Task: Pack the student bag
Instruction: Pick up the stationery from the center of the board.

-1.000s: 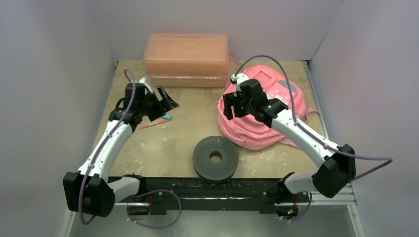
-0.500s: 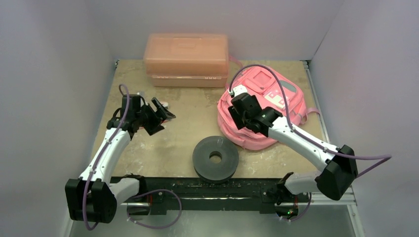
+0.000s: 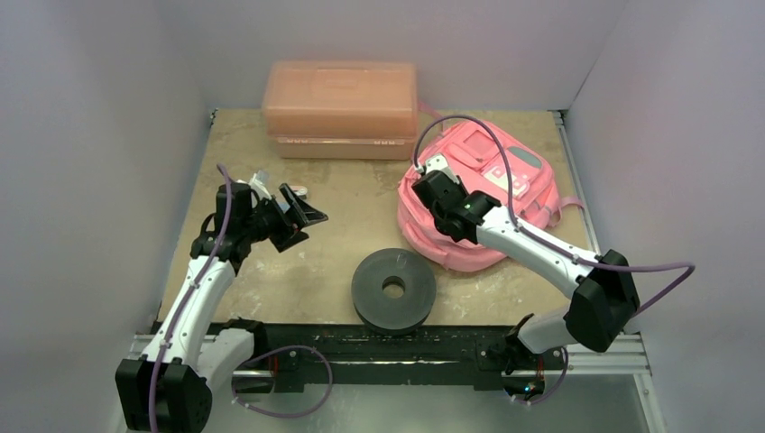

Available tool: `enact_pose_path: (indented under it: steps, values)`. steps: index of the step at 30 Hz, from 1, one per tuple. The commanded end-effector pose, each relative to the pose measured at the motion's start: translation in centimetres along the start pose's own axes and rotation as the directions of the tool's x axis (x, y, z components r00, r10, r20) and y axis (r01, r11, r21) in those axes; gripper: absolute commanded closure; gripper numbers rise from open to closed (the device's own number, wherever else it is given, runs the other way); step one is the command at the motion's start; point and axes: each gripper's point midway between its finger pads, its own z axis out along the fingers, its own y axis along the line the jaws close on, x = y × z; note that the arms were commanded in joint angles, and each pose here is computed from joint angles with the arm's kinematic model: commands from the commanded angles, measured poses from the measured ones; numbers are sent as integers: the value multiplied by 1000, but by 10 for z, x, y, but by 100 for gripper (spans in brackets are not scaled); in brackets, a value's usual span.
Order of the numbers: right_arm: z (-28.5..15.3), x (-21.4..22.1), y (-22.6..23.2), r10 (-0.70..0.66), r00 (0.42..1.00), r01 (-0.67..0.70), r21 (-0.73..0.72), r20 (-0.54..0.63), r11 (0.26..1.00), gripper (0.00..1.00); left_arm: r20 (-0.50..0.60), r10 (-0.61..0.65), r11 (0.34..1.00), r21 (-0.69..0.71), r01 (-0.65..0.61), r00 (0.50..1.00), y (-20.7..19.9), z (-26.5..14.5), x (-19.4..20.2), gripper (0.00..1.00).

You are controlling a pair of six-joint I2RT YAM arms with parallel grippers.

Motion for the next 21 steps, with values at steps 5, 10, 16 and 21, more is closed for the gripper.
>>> enact_pose_path:
  steps: [5,10,16,21]
  values:
    - [-10,-35,-21,77,995,-82,69,67,994,91,-11,62,997,55,-61,998,-7,-6,6,13]
    - [-12,-34,-34,48,996,-57,131,71,990,72,-6,62,994,85,-61,998,-13,-7,5,13]
    - [-13,-16,-36,48,998,-53,121,42,991,53,-6,67,992,105,-66,998,-18,-8,4,14]
    - [-15,-5,-45,65,998,-67,134,23,989,46,-12,45,995,86,-44,999,-13,-4,5,14]
